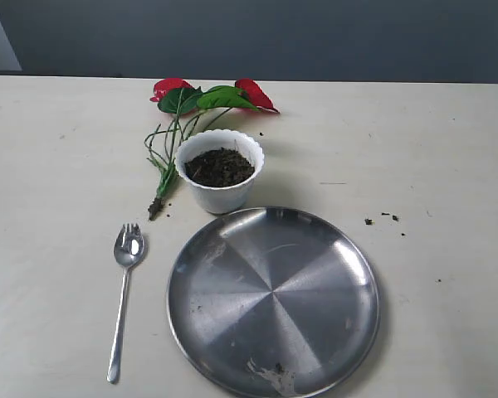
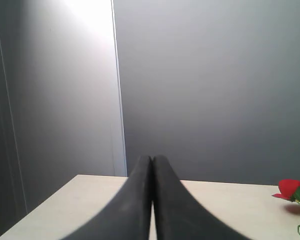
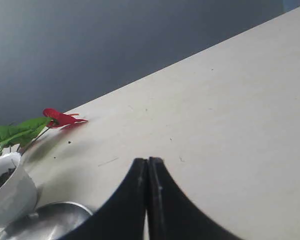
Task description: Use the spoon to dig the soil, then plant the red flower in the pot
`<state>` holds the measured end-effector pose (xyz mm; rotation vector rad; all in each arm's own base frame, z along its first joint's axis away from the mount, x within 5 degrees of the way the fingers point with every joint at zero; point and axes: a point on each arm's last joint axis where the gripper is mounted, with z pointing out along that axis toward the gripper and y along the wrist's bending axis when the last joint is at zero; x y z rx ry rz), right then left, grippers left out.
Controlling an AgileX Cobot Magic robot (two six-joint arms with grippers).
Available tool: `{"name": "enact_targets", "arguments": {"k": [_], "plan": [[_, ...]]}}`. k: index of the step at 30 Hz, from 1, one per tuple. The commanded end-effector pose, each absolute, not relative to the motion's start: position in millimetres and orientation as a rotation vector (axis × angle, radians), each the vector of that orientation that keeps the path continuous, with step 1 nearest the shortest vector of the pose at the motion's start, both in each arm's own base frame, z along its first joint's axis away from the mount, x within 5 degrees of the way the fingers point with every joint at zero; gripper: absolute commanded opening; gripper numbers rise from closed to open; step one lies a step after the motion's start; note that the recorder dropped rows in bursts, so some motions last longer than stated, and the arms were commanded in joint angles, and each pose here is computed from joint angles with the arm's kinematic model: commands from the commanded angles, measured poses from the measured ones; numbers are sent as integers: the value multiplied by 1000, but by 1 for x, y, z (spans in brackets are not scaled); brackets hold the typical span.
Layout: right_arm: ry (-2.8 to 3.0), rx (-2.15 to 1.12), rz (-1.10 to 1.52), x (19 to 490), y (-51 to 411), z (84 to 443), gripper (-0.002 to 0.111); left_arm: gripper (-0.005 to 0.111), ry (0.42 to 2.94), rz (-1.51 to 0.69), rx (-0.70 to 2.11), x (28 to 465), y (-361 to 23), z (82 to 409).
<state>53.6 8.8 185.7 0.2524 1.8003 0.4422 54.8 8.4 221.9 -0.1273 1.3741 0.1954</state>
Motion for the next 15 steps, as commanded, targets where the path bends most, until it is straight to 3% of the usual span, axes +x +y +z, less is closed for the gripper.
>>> {"name": "enact_targets", "arguments": {"k": [1, 4, 9, 15], "plan": [[1792, 232, 423, 54, 8, 186, -1, 0, 1364, 186, -123, 54, 8, 224], [1743, 241, 458, 54, 9, 190, -1, 0, 1364, 186, -123, 54, 8, 224], [1495, 411, 734, 55, 11, 211, -1, 0, 1364, 186, -123, 54, 8, 224], [1255, 438, 797, 53, 5, 231, -1, 0, 1364, 186, -123, 54, 8, 224]]}}
